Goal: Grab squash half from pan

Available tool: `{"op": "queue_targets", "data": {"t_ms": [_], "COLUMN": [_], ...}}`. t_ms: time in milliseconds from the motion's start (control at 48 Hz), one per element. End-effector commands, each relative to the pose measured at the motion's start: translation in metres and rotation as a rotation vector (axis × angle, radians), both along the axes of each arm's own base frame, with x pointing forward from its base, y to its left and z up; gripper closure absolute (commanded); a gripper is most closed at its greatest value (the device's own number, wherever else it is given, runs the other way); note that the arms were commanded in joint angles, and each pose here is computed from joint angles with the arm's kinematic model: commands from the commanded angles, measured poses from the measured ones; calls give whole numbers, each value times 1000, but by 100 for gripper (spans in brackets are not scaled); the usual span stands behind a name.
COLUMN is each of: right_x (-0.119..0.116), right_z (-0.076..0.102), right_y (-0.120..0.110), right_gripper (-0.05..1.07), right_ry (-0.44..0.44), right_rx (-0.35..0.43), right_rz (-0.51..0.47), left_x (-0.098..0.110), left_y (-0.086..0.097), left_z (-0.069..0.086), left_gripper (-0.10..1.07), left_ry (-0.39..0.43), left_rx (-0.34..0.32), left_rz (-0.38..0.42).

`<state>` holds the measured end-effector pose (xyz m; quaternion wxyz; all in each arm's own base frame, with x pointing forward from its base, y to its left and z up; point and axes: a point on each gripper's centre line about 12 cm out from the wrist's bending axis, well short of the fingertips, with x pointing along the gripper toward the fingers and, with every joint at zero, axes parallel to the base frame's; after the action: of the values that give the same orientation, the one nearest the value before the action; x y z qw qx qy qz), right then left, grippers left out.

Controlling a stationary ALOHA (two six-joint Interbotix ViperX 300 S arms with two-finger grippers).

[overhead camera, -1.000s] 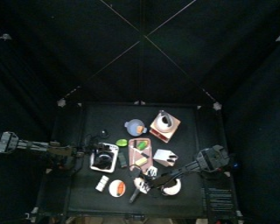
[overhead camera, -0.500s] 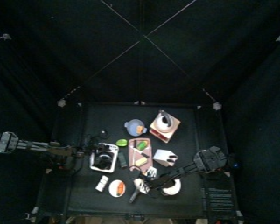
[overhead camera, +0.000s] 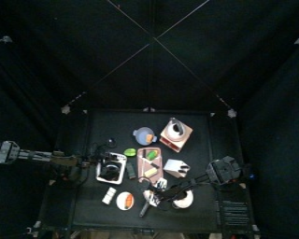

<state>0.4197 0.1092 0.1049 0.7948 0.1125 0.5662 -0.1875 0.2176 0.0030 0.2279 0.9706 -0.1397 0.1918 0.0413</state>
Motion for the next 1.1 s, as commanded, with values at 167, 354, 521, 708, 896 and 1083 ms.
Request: {"op": "queue_targets", "data": {"t_ms": [167,354,521,708,896,1083], "right_x": [1,0,0,-3,-7,-9], "right_z": [6,3,18,51,73,77], "right_y": [1,0,0,-2,-5,-6], "right_gripper": [13,25,35,37,37,38], "right_ry": [-37,-33,-63,-127,-167,-174], "right_rx": [44,49,49,51,35,31], "right_rz": [-3,-6,3,12,22,24], "left_x": [2,2,2,2,2,2], "left_y": [0,0,0,0,-1,0], "left_z": [5,5,5,6,6,6], "left_gripper": [5,5,5,5,5,5], "left_ry": [-14,-14,-16,-19,-20,-20], "left_rx": [1,1,0,-1,-1,-1], "left_rz": [1,1,0,-3,-6,-4]}}
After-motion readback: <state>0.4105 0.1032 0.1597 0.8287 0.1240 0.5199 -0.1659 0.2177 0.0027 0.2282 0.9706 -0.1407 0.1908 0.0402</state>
